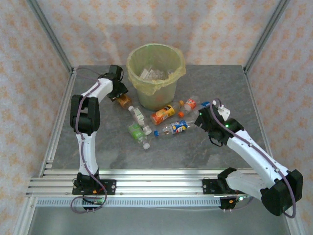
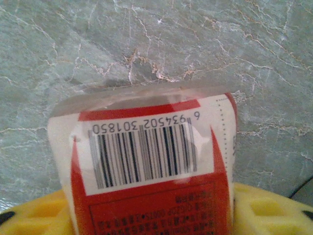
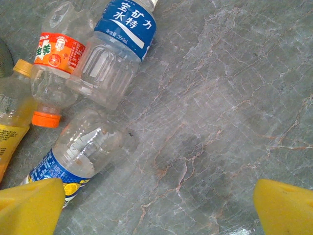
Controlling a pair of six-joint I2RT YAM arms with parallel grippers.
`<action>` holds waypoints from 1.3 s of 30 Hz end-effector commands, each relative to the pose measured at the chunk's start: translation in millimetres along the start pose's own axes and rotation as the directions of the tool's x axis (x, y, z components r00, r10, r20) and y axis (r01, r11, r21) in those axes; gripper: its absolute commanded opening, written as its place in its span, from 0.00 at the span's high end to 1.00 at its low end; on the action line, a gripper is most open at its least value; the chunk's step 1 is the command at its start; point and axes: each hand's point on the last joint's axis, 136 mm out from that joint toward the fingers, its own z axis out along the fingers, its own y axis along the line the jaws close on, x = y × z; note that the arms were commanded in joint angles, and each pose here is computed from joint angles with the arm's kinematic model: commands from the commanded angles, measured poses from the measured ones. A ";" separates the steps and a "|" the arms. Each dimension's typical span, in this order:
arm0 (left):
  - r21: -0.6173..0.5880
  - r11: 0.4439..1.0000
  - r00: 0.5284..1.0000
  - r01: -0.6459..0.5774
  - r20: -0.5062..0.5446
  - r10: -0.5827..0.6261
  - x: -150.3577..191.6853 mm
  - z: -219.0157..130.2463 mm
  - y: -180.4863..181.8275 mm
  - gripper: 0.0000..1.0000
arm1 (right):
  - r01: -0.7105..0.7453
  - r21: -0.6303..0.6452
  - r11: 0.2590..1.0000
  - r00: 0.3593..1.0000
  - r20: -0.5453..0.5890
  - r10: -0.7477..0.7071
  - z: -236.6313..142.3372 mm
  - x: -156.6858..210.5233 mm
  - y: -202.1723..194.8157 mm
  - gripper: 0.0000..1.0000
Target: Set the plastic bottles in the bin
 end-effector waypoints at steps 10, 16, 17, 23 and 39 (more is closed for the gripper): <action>-0.063 0.995 0.967 -0.075 0.241 0.088 -68.7 -108.9 1.7 0.48 | -0.019 0.016 1.000 0.998 0.058 0.018 -11.2 -11.9 -9.1 0.01; -0.073 0.987 0.898 -0.143 0.410 0.160 -98.9 -206.1 2.8 0.48 | -0.021 0.005 1.000 0.998 0.063 0.021 -10.8 -13.4 -6.0 0.01; -0.068 0.987 0.882 -0.147 0.442 0.162 -103.2 -225.6 2.9 0.48 | -0.022 0.002 1.000 0.998 0.062 0.022 -10.4 -12.9 -5.6 0.01; -0.014 0.981 0.787 -0.193 0.595 0.163 -112.4 -311.3 -6.5 0.48 | -0.028 -0.009 1.000 0.998 0.057 0.028 -7.5 -12.0 -1.5 0.01; 0.245 0.853 0.614 -0.462 0.782 0.108 -75.7 -450.8 -112.6 0.48 | -0.020 -0.018 1.000 0.999 0.031 0.021 -2.9 -10.1 6.8 0.01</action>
